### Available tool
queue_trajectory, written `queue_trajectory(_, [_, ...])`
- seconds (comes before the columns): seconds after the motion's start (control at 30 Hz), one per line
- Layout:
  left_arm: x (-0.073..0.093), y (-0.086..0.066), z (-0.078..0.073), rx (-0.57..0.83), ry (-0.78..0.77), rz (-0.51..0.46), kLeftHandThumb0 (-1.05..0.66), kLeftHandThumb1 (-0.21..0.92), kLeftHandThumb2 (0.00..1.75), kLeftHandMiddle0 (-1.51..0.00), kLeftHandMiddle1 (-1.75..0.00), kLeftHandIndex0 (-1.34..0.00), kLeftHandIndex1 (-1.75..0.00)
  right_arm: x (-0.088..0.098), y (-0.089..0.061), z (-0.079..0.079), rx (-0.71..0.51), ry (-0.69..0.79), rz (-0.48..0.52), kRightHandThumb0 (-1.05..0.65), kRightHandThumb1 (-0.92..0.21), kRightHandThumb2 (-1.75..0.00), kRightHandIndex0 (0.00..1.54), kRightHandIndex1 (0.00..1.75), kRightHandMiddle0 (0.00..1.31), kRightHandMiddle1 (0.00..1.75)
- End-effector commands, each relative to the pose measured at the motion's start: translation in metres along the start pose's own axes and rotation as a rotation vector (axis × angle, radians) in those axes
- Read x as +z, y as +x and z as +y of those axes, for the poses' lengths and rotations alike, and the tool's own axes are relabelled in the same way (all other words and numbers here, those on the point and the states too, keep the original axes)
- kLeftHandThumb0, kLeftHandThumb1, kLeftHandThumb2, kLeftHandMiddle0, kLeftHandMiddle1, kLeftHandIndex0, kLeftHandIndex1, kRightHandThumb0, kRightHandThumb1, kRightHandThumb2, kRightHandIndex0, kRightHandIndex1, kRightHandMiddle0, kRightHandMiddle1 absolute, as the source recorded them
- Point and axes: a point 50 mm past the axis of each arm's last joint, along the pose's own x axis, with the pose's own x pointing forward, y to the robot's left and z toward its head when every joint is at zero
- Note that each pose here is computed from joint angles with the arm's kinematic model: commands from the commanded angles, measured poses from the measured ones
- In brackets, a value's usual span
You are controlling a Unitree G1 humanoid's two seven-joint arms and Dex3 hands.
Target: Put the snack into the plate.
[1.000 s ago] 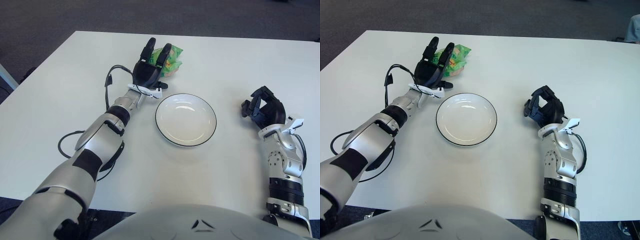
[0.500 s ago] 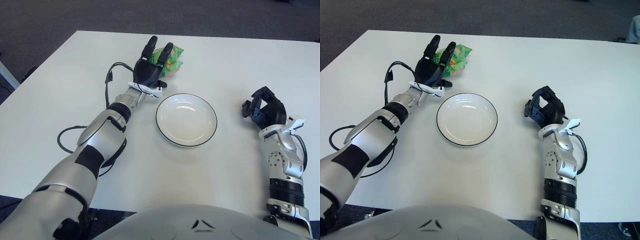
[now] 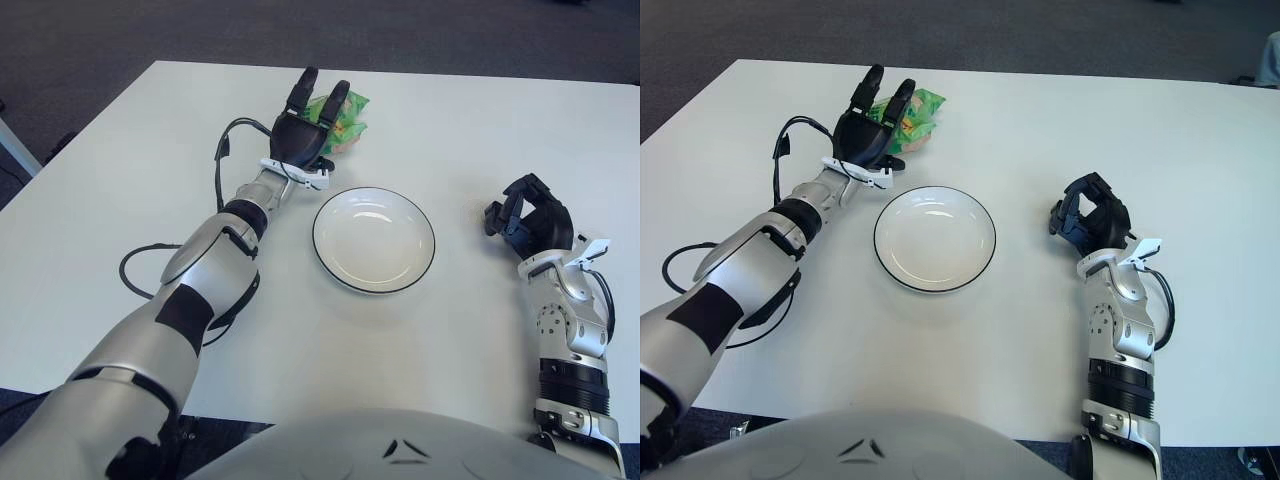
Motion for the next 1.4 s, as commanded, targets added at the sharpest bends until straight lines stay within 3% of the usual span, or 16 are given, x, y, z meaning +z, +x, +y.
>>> queue_trajectory(0.0, [-0.001, 0.008, 0.004, -0.019, 0.021, 0.004, -0.86, 0.8, 0.0, 0.0, 0.0, 0.0, 0.0, -0.036, -0.016, -0.001, -0.039, 0.058, 0.148, -0.48, -0.35, -1.28, 1.18, 1.75, 0.59, 1.75])
queue_trajectory(0.77, [-0.002, 0.013, -0.001, -0.186, -0.057, 0.095, -0.77, 0.8, 0.01, 0.0, 0.0, -0.04, -0.05, -0.037, -0.023, 0.0, -0.024, 0.055, 0.146, -0.48, -0.34, -1.29, 1.19, 1.75, 0.6, 1.75])
queue_trajectory(1.13, [-0.008, 0.011, -0.006, -0.296, -0.089, 0.171, -0.76, 0.84, 0.05, -0.08, -0.03, 0.0, -0.24, -0.038, -0.026, 0.001, -0.01, 0.056, 0.148, -0.48, -0.34, -1.29, 1.2, 1.75, 0.6, 1.75])
queue_trajectory(1.27, [-0.01, 0.01, -0.008, -0.319, -0.101, 0.192, -0.7, 0.83, 0.07, -0.22, -0.19, 0.0, -0.38, -0.038, -0.027, 0.001, -0.009, 0.052, 0.149, -0.48, -0.34, -1.29, 1.2, 1.75, 0.6, 1.75])
queue_trajectory(1.37, [-0.012, 0.008, -0.009, -0.328, -0.097, 0.199, -0.65, 0.73, 0.27, -0.18, -0.69, 0.0, -0.58, -0.038, -0.028, 0.001, -0.009, 0.052, 0.151, -0.48, -0.34, -1.29, 1.19, 1.75, 0.6, 1.75])
